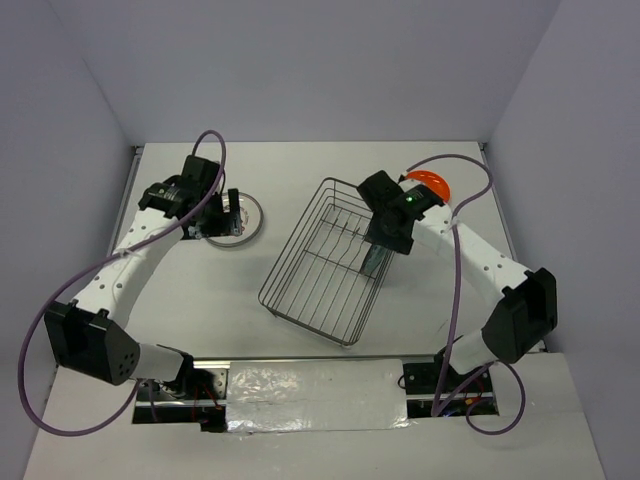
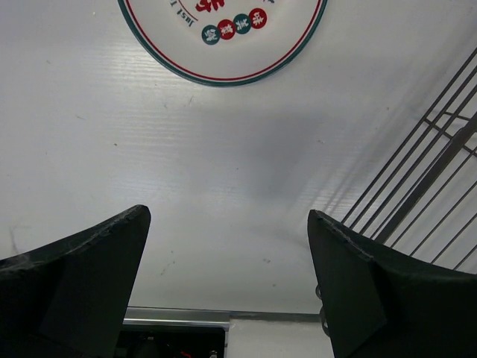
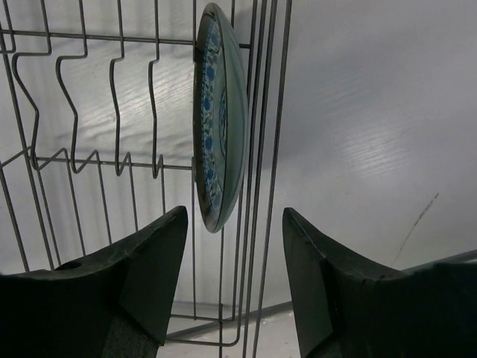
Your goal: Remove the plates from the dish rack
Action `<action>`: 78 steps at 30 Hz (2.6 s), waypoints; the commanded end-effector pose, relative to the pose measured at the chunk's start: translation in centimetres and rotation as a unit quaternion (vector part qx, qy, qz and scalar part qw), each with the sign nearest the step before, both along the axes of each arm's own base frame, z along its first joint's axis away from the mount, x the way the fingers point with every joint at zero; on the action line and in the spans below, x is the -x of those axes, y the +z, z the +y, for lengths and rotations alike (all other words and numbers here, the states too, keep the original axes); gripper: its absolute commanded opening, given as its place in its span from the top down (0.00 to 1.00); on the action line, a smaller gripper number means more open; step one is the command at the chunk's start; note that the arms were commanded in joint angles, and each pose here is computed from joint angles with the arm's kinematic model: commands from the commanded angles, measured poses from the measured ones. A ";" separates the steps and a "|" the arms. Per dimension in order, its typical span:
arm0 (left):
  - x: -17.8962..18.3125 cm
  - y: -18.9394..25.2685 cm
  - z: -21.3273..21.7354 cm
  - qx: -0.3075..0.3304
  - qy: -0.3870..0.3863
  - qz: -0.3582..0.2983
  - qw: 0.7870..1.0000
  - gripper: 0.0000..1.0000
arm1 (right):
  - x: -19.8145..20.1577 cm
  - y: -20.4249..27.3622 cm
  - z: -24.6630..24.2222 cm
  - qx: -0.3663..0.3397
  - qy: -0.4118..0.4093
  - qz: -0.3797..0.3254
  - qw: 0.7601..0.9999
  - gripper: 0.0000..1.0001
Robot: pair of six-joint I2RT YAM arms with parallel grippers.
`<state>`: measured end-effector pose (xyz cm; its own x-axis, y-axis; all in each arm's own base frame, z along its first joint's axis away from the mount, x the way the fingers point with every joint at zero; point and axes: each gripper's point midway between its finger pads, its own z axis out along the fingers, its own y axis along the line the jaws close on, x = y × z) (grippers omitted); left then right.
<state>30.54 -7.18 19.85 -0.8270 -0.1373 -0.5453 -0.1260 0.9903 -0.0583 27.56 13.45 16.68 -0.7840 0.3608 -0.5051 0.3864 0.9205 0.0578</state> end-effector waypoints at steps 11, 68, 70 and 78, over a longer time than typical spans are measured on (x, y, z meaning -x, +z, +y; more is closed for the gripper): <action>2.2 0.3 -0.6 0.029 -0.030 -0.019 0.999 0.00 | -3.3 -1.3 0.6 0.027 -0.047 -0.010 0.998 0.71; -1.1 4.8 2.3 -0.022 0.063 -0.057 0.996 0.00 | -7.9 4.6 -15.8 -0.047 -0.179 -0.127 0.974 0.00; -2.7 6.1 2.9 -0.025 0.079 -0.068 0.994 0.01 | -6.1 8.8 -12.2 -0.069 -0.045 -0.205 0.975 0.00; -3.3 12.5 7.0 -0.020 0.150 -0.171 0.974 0.00 | 3.3 15.4 -12.7 0.013 0.069 -0.253 0.965 0.00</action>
<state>34.77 -1.22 27.98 -0.6452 -0.2887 -0.7073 -0.3507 0.9345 -0.0614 26.78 1.66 34.31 -0.3461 0.3872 -0.8546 0.2033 0.9202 0.3346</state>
